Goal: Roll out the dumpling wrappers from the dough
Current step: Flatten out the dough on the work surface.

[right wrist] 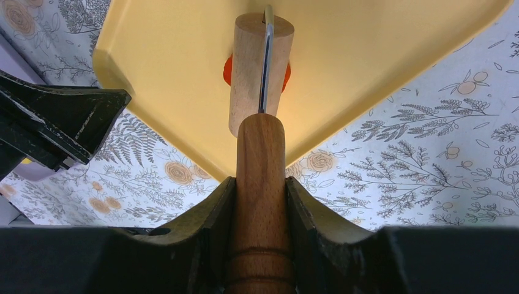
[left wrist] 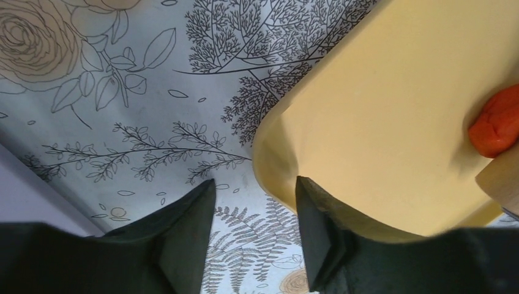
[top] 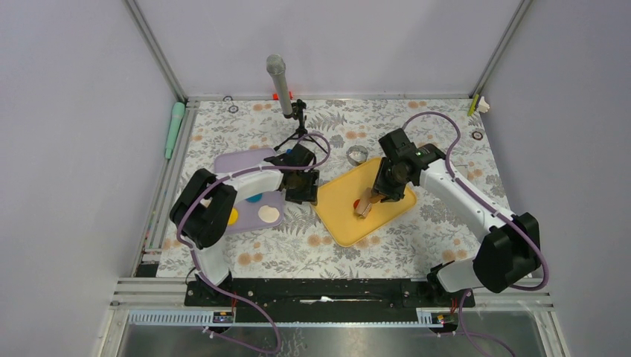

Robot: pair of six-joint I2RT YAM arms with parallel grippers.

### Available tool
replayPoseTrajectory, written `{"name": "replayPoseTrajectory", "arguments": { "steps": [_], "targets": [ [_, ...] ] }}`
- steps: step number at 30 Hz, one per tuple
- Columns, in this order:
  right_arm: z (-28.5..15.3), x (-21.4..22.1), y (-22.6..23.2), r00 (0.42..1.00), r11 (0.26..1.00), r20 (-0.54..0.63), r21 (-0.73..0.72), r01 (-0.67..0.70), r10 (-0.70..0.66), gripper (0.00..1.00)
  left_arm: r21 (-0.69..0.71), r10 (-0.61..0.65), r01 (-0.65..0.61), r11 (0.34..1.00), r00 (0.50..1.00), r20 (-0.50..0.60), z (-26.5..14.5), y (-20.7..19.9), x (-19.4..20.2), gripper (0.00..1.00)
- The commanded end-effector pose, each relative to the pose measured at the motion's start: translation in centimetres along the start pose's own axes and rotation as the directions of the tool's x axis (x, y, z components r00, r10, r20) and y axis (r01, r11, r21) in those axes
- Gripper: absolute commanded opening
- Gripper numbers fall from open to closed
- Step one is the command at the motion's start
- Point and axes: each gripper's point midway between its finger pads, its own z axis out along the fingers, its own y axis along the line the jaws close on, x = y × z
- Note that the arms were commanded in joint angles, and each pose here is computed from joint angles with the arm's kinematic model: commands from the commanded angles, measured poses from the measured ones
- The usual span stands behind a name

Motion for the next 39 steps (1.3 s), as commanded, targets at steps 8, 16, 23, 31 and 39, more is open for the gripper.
{"name": "replayPoseTrajectory", "arguments": {
  "steps": [8,16,23,31,39],
  "targets": [
    [1.9,-0.7,0.0,0.999,1.000,0.038,-0.001,0.011,-0.011,0.00,0.027,0.032,-0.032,0.999,0.999,0.009,0.3,-1.1,-0.2,0.10],
    [2.7,-1.7,3.3,0.999,0.993,0.036,-0.116,-0.026,0.030,0.00,0.055,0.053,-0.052,0.997,0.999,-0.014,0.6,-1.5,0.5,0.00],
    [3.6,-1.8,2.2,0.998,0.998,0.049,-0.062,-0.029,0.032,0.00,0.043,0.056,-0.055,0.998,0.998,-0.016,0.6,-1.3,0.6,0.00],
    [2.0,-0.4,-1.4,0.995,0.999,0.085,0.012,-0.047,0.046,0.00,0.008,0.059,-0.059,0.998,0.998,-0.005,0.2,-0.7,0.4,0.00],
    [0.4,0.2,-2.1,0.994,0.998,0.092,-0.013,-0.057,0.058,0.00,-0.023,0.055,-0.055,0.998,0.998,-0.007,0.2,-0.1,0.4,0.00]
  ]
}}
